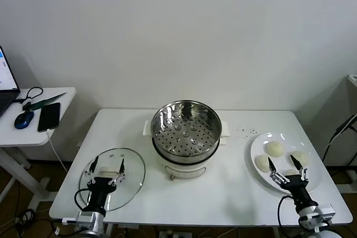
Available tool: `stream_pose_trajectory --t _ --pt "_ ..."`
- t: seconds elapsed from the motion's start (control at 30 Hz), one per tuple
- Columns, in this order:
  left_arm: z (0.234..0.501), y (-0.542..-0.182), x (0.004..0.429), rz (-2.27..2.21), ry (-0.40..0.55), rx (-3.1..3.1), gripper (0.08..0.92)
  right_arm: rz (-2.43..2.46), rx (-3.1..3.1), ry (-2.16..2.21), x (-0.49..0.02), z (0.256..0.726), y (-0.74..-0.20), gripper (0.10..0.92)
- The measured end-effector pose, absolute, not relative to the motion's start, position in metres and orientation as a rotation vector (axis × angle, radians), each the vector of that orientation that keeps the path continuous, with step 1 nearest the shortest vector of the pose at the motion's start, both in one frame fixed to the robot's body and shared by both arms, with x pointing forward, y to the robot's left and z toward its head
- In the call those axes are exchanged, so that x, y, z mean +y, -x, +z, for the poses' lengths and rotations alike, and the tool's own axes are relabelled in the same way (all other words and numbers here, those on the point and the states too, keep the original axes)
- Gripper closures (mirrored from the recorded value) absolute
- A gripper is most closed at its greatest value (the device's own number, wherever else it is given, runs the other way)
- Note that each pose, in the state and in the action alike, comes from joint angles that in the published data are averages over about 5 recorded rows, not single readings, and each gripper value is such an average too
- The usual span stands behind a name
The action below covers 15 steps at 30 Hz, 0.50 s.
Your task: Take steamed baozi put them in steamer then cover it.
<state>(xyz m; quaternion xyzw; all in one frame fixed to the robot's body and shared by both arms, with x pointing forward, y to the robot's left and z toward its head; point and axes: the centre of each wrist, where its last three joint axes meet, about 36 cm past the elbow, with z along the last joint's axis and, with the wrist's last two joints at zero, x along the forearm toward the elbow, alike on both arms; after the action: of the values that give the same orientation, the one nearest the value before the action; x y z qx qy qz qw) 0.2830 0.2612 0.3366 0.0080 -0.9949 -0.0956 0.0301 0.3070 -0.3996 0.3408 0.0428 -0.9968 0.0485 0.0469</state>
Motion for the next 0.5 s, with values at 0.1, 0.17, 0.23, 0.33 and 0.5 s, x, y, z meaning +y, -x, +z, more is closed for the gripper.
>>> stream_pose_trajectory --t 0.1,0.17,0.23,0.33,0.5 --pt "0.337 -0.284 0.261 -0.294 -0.028 -3.069 0.177 0.210 -3.018 -0.172 -0.409 0.346 -0.313 0.200" --pt "0.337 -0.284 0.260 -0.295 -0.030 -3.070 0.177 0.281 -2.983 -0.228 -0.419 0.352 -0.319 0.200" --pt "0.338 -0.284 0.259 -0.296 -0.030 -3.071 0.177 0.363 -2.934 -0.301 -0.431 0.358 -0.328 0.200" --pt "0.339 -0.284 0.258 -0.300 -0.022 -3.069 0.177 0.492 -2.840 -0.431 -0.453 0.369 -0.344 0.200" --pt "0.336 -0.281 0.257 -0.302 -0.007 -3.063 0.177 0.692 -2.642 -0.655 -0.490 0.390 -0.381 0.200"
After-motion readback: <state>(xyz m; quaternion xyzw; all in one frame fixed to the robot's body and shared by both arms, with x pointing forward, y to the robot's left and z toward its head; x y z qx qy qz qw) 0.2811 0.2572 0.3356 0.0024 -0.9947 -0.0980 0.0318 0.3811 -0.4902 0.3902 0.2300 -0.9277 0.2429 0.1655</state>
